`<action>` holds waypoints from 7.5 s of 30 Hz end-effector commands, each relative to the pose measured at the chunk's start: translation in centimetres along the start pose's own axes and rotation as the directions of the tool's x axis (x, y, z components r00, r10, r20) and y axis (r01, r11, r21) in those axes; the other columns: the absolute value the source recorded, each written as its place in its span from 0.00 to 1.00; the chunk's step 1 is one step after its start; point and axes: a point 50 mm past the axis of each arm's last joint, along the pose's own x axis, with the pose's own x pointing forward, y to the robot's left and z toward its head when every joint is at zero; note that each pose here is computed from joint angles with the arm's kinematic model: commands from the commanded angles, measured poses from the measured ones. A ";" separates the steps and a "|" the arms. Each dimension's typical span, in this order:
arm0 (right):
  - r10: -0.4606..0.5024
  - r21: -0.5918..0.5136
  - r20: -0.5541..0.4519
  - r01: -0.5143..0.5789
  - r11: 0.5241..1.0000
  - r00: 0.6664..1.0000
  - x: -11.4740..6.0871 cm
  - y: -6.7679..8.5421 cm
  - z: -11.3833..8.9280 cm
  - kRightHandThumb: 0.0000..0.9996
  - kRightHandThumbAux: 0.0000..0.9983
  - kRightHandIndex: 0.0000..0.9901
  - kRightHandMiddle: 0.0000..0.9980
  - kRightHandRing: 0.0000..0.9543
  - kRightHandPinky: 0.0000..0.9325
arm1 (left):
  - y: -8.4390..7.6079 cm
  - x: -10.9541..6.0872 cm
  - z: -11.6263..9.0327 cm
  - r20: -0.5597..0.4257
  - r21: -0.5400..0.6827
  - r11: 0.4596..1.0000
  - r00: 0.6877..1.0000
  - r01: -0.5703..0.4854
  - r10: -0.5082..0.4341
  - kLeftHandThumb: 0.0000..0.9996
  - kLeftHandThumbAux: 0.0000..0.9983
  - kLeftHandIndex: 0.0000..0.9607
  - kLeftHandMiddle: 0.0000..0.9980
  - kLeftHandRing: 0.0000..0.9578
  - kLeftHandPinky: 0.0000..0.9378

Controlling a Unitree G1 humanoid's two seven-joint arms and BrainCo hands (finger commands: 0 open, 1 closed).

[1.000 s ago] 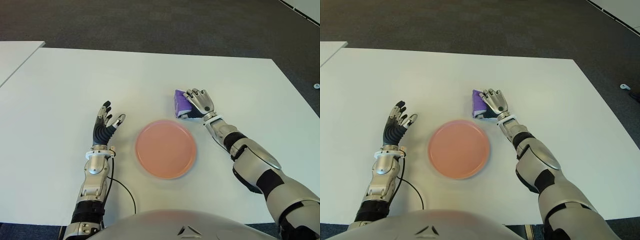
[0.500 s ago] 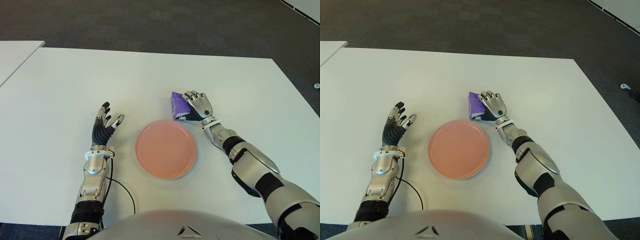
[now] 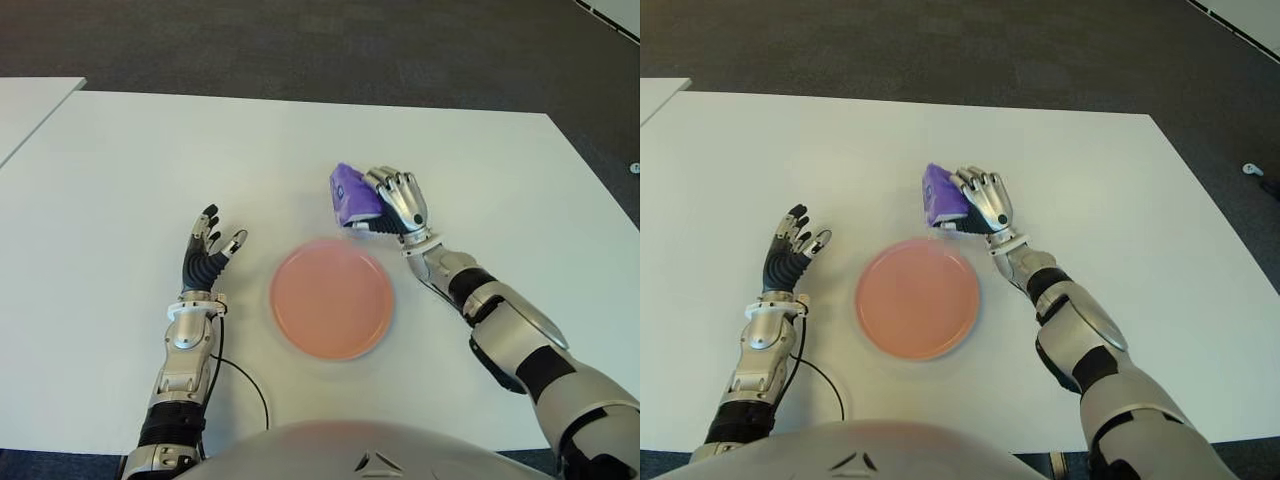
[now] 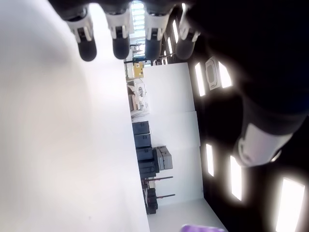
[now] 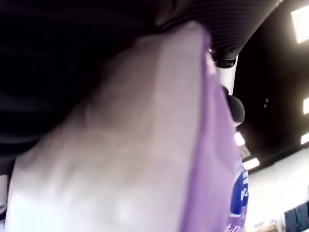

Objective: Put the tissue paper into the plate.

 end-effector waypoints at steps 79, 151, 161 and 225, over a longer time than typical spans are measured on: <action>0.437 0.179 0.398 -0.536 0.825 0.807 -4.0 -1.3 6.7 0.85 0.68 0.40 0.54 0.87 0.89 | -0.1 -0.2 -0.3 -0.019 0.009 1.000 1.000 0.007 -0.006 0.00 0.60 0.00 0.00 0.00 0.00; 0.496 0.392 0.494 -0.692 0.606 0.714 -5.6 -1.9 7.8 0.85 0.68 0.42 0.54 0.81 0.80 | 0.0 0.8 0.0 -0.015 0.021 0.999 0.999 0.037 -0.037 0.00 0.59 0.00 0.00 0.00 0.00; 0.643 0.163 0.525 -0.808 0.566 0.557 -5.1 -2.7 7.5 0.51 0.63 0.26 0.28 0.28 0.26 | 0.1 0.8 0.1 -0.012 0.015 0.999 0.999 0.035 -0.035 0.00 0.60 0.00 0.00 0.00 0.00; 0.240 0.617 0.024 -0.203 0.760 0.971 -0.4 -9.2 2.3 0.13 0.23 0.00 0.00 0.00 0.00 | 0.0 1.0 0.1 0.000 0.021 1.000 1.000 0.021 -0.021 0.00 0.61 0.00 0.00 0.00 0.00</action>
